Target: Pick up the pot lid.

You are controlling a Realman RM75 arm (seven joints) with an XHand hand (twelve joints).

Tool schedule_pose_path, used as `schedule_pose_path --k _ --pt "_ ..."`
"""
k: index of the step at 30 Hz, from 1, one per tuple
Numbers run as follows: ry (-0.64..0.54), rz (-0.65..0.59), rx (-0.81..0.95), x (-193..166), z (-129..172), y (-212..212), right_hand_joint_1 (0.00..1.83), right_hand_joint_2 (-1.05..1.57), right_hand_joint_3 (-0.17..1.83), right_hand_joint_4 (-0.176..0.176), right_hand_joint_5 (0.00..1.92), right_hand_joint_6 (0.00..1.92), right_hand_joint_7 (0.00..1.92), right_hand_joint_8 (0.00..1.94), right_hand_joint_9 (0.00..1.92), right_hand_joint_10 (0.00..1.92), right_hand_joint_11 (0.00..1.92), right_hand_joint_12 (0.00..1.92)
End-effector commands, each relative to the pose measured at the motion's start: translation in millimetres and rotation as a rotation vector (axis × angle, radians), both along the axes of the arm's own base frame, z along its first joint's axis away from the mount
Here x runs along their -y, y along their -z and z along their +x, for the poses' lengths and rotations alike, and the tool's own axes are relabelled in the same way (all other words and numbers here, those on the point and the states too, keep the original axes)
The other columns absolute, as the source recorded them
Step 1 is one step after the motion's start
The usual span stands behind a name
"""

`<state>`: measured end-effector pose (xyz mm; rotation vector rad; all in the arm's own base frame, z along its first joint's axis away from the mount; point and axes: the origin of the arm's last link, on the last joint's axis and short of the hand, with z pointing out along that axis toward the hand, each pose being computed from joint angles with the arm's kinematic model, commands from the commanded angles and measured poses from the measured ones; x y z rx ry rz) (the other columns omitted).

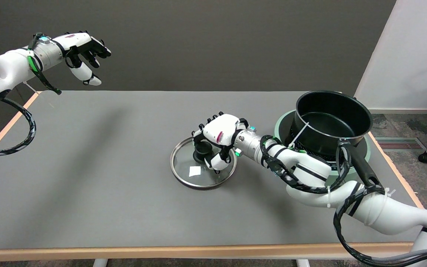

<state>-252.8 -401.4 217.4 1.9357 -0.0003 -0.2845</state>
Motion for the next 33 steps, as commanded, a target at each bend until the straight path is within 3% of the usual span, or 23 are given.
schedule_pose_path --k 1,16,23,26,28,30,31,32,33 --pt "0.030 0.010 0.011 -3 -9 4 0.87 0.61 0.97 0.176 0.64 0.45 0.71 0.22 0.69 0.50 0.58 1.28" --pt "0.027 0.025 0.039 -5 -3 11 0.94 0.61 0.92 0.176 0.65 0.42 0.75 0.25 0.73 0.51 0.57 1.29" --pt "0.028 0.028 0.040 -5 -3 12 0.90 0.66 0.84 0.176 0.71 0.56 0.83 0.33 0.79 0.58 0.58 1.27" --pt "0.027 0.030 0.040 -5 -3 12 0.91 0.69 0.83 0.176 0.74 0.77 0.91 0.46 0.84 0.69 0.59 1.35" --pt "0.027 0.030 0.041 -5 -3 13 0.92 1.09 0.28 0.176 0.76 1.34 0.91 0.58 0.86 0.78 0.58 1.43" --pt "0.028 0.031 0.043 -5 -3 14 0.93 1.07 0.31 0.176 0.78 1.33 0.94 0.66 0.88 0.84 0.58 1.57" --pt "0.028 0.031 0.045 -5 -3 14 1.00 1.08 0.27 0.111 0.76 1.37 0.97 0.77 0.90 0.87 0.59 1.60" --pt "0.028 0.031 0.047 -5 -3 14 1.21 1.09 0.17 -0.036 0.76 1.39 0.99 0.96 0.90 0.90 0.60 1.64" --pt "0.029 0.031 0.049 -5 -3 15 1.21 1.09 0.17 -0.037 0.76 1.39 1.00 0.96 0.90 0.92 0.60 1.67"
